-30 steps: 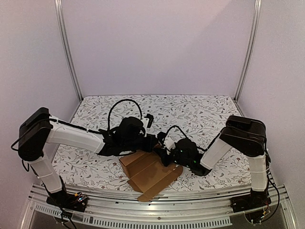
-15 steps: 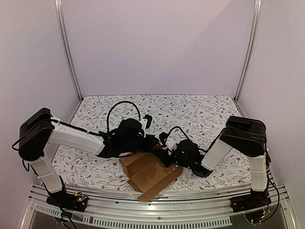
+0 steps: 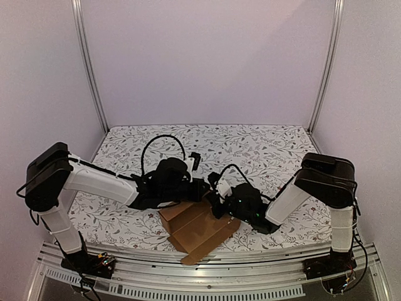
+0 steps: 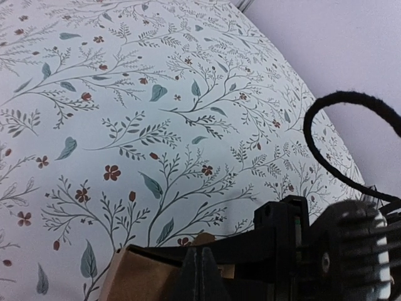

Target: Fold the paper box

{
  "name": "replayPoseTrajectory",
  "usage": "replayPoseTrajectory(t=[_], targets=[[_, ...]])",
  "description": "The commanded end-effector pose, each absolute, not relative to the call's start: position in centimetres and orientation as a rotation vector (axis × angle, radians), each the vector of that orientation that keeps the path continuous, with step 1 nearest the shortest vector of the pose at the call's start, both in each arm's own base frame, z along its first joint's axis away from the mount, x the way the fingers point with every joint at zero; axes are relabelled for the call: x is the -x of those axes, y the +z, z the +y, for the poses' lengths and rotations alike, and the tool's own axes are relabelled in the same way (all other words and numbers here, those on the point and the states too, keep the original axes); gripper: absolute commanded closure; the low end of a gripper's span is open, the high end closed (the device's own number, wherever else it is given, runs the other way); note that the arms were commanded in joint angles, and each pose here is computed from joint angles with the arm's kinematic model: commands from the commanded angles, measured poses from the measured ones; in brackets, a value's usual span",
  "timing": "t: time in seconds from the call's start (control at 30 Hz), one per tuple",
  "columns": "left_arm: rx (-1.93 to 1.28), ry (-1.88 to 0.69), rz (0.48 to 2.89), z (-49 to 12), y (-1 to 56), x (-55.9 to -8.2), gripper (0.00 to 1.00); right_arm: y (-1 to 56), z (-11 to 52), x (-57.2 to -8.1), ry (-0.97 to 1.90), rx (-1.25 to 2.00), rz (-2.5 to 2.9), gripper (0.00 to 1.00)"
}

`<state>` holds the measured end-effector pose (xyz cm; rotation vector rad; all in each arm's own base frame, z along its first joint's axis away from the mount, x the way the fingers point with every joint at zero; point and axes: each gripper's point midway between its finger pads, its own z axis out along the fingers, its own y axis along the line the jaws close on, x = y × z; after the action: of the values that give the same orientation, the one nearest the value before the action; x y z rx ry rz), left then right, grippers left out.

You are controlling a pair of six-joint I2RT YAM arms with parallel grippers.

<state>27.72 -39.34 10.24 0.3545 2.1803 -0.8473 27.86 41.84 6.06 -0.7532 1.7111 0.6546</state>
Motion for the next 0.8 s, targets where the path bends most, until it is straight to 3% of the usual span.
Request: replayPoseTrajectory(t=[0.0,0.17,0.47,0.77], targets=[[-0.388,-0.778,2.292,-38.8,6.2,-26.1,1.0,4.8,41.4,-27.0,0.611,0.769,1.731,1.0],[-0.387,-0.79,2.297,-39.1,6.0,-25.7,1.0,3.5,41.5,-26.5,0.617,0.758,1.753,1.0],[-0.389,-0.789,2.303,-39.2,6.0,-25.5,1.0,3.1,41.5,-26.4,0.616,0.759,1.756,0.84],[-0.377,-0.771,2.327,-39.1,4.8,-25.2,1.0,3.4,41.2,-26.2,0.617,0.757,1.76,0.8]])
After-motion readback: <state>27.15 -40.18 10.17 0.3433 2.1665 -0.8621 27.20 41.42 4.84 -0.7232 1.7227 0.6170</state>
